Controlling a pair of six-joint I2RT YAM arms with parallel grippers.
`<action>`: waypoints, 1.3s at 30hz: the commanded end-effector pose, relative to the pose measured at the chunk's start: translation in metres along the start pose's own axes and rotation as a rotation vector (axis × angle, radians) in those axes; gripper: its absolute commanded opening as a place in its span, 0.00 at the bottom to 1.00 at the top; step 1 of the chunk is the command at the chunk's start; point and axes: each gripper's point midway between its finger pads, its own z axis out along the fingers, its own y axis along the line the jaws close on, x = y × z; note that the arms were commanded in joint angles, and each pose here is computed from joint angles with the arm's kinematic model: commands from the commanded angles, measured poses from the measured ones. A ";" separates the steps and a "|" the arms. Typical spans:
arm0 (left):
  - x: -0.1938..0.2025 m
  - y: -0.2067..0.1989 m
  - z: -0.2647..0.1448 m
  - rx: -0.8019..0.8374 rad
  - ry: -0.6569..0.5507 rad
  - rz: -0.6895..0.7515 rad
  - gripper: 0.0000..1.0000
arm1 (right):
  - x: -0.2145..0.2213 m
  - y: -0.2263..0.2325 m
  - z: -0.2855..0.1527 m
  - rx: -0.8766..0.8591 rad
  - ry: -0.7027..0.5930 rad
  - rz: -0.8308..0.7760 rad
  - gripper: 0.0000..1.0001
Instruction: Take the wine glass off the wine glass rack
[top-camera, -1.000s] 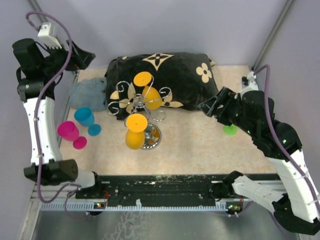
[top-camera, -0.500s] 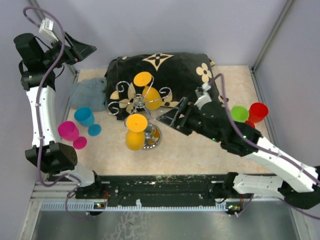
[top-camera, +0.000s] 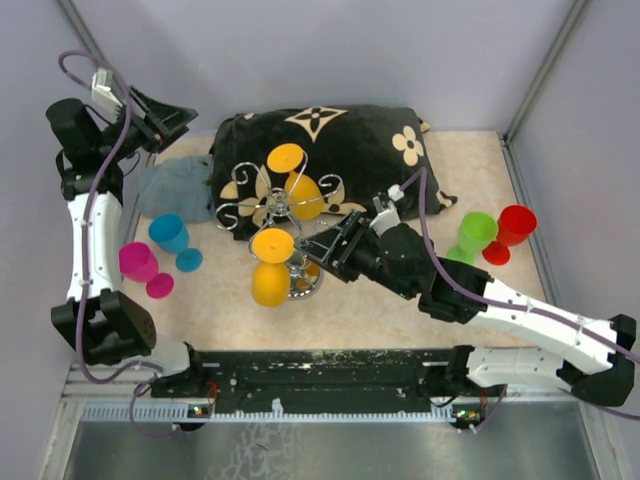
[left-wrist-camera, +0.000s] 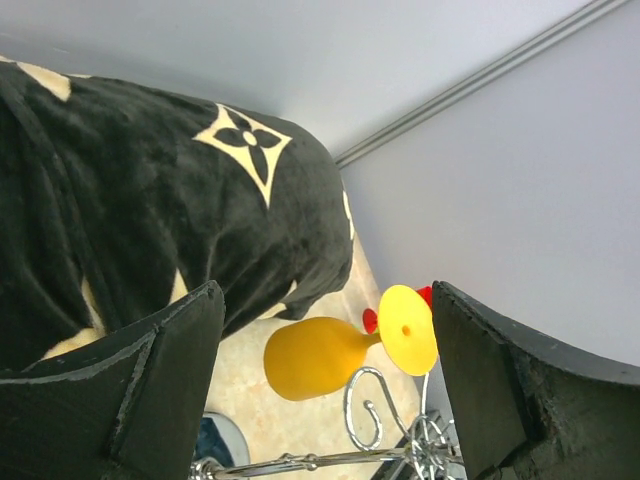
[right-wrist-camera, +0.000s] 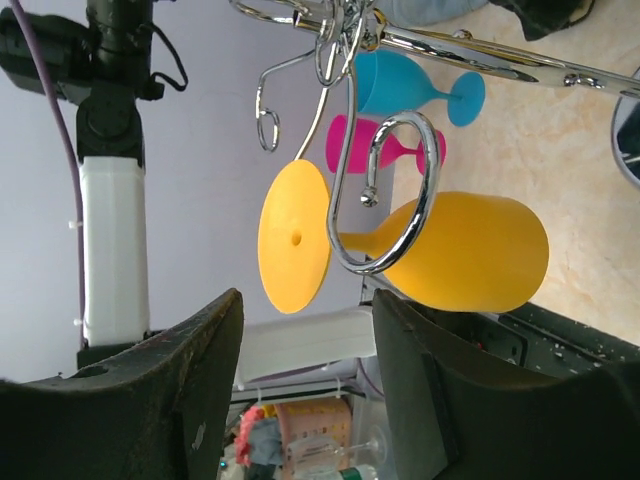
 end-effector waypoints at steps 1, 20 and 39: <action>-0.014 -0.037 -0.016 0.069 -0.078 0.048 0.89 | -0.004 0.026 0.000 -0.105 -0.027 0.081 0.54; -0.005 -0.041 -0.025 0.065 -0.073 0.047 0.89 | 0.018 0.014 0.020 -0.107 0.014 0.127 0.46; -0.001 -0.039 -0.025 0.073 -0.057 0.054 0.88 | 0.024 0.014 0.027 -0.120 0.030 0.135 0.24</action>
